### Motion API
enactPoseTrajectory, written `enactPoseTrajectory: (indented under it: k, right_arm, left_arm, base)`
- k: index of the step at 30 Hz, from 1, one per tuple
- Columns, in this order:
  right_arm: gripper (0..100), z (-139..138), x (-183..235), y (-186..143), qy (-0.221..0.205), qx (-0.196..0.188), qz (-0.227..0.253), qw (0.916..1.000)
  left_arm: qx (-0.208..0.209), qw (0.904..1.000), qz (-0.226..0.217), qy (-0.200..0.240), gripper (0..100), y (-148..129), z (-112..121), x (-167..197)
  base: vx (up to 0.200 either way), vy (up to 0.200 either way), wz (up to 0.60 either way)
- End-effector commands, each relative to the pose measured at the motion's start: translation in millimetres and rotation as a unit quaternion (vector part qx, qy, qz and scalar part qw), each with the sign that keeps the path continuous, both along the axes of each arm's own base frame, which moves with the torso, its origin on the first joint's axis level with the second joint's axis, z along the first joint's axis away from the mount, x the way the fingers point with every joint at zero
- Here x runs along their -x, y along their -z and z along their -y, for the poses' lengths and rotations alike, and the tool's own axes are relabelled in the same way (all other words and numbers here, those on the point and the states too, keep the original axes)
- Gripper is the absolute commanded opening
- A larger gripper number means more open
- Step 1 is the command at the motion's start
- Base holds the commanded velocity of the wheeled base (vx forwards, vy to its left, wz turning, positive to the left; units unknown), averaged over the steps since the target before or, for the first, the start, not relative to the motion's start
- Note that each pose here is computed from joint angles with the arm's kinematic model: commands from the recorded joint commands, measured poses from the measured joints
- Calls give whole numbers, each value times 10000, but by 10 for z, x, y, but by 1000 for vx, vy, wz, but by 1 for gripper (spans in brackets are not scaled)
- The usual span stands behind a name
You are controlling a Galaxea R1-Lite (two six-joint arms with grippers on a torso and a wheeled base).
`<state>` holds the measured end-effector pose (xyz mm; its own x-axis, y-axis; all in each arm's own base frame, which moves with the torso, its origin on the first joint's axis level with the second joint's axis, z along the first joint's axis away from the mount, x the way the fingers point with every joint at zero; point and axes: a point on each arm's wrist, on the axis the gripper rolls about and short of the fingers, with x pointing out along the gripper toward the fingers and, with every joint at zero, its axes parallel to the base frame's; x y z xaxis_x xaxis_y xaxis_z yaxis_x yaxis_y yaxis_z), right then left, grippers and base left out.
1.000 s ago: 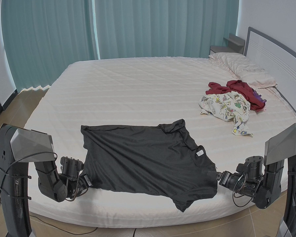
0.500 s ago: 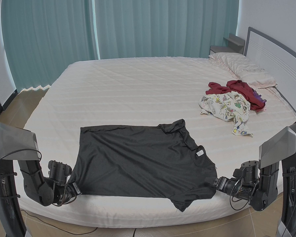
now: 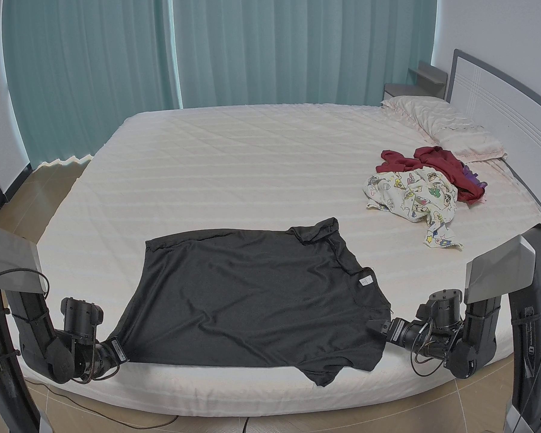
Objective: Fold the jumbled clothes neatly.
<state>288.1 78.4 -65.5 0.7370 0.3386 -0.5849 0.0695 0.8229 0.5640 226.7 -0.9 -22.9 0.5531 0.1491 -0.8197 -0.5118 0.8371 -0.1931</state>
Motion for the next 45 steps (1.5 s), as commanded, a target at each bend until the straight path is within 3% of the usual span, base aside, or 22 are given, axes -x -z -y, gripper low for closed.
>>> enactPoseTrajectory:
  k: [1, 3, 4, 10, 15, 20, 24, 30, 31, 37, 41, 45]
  right_arm:
    - [100, -87, -93, 29, -103, 3, 2, 9999]
    - [100, -131, -126, 34, -168, 97, -189, 9996]
    - [0, -141, -164, 22, -173, 154, -231, 9995]
    - [0, -162, -375, 10, -6, 227, 14, 9997]
    - [0, -44, -666, -175, 421, 176, 632, 9970]
    - [0, 25, -867, -337, 583, 102, 1035, 9929]
    - [0, 2, -977, -334, 559, 84, 1175, 9915]
    - [0, -92, -1128, -184, 371, 302, 983, 9940]
    - [100, -92, -1128, -184, 371, 302, 983, 9940]
    - [100, -80, -1104, -150, 275, 490, 945, 9939]
    - [100, 75, -997, -416, 394, 424, 1062, 9927]
    - [100, 56, -797, -559, 308, 354, 977, 9941]
  left_arm:
    - [102, 9999, -11, 13, 0, 12, -20, 53]
    - [108, 9999, 27, 25, 0, 43, -16, 34]
    - [108, 9999, 27, 25, 0, 74, -15, 21]
    - [106, 9996, 244, -1, 0, 135, -19, -58]
    - [79, 9983, 567, -116, 0, 103, -67, -125]
    - [64, 9960, 859, -225, 0, 110, -124, -285]
    - [153, 9940, 1009, -396, 0, 157, -142, -422]
    - [186, 9953, 842, -441, 0, 380, -146, -533]
    - [186, 9953, 842, -441, 0, 380, -146, -533]
    - [190, 9954, 820, -447, 0, 423, -147, -558]
    - [201, 9954, 821, -449, 0, 427, -147, -558]
    - [201, 9954, 821, -449, 0, 427, -147, -558]
  base:
    - [0, 0, 0]
    - [0, 0, 0]
    - [0, 0, 0]
    - [0, 0, 0]
    - [0, 0, 0]
    - [0, 0, 0]
    - [0, 0, 0]
    - [0, 0, 0]
    - [0, 0, 0]
    - [0, 0, 0]
    - [0, 0, 0]
    - [0, 0, 0]
